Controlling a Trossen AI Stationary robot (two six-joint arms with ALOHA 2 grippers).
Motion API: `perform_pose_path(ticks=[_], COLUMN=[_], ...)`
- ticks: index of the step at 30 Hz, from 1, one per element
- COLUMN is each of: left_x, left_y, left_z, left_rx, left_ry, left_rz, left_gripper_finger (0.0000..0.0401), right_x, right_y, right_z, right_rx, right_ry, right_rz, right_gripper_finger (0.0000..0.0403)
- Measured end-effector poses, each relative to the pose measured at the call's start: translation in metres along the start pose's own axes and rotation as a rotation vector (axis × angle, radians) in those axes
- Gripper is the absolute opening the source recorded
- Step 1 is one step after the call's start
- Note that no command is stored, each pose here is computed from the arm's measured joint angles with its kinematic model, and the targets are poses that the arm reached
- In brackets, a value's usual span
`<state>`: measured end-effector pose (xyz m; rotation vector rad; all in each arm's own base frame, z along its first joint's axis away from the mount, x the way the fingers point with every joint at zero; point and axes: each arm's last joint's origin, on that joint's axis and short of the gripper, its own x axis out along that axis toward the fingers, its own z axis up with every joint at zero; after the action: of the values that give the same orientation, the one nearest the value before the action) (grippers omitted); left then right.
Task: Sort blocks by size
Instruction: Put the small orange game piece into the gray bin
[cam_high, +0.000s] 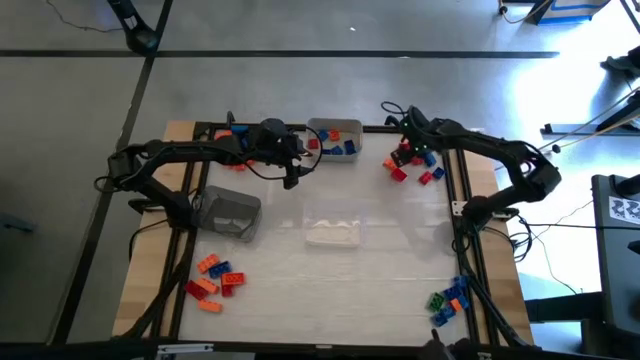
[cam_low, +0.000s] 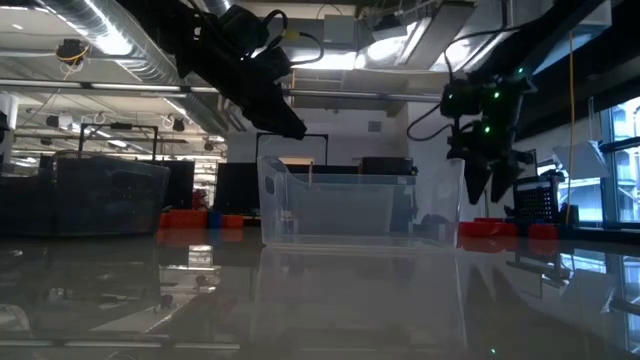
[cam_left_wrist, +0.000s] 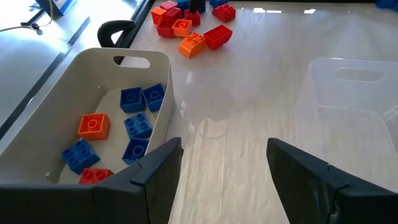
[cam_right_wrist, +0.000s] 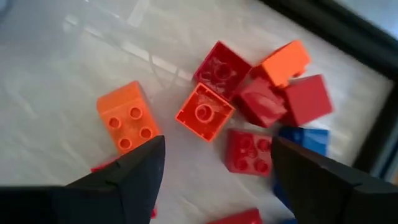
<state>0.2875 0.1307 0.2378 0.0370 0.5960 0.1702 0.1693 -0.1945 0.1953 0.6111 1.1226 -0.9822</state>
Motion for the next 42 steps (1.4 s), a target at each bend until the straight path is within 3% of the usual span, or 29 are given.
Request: perform_pose_path(ticks=[13, 26, 36, 42], left_x=[0.000, 0.000, 0.000, 0.000], left_y=[0.000, 0.000, 0.000, 0.000], left_z=[0.000, 0.000, 0.000, 0.000], left_rx=[0.000, 0.000, 0.000, 0.002], left_ry=[0.000, 0.001, 0.002, 0.002], left_rz=[0.000, 0.000, 0.000, 0.000], left_gripper_finger=[0.0223, 0.0223, 0.0223, 0.0223], right_x=[0.036, 0.043, 0.060, 0.061], right_y=[0.008, 0.009, 0.011, 0.012], right_z=[0.008, 0.013, 0.010, 0.011], right_rx=[0.061, 0.074, 0.063, 0.058], right_ry=[0.030, -0.002, 0.051, 0.052], right_rz=[0.008, -0.004, -0.020, -0.011], right_gripper_finger=[0.0289, 0.0289, 0.0288, 0.0242])
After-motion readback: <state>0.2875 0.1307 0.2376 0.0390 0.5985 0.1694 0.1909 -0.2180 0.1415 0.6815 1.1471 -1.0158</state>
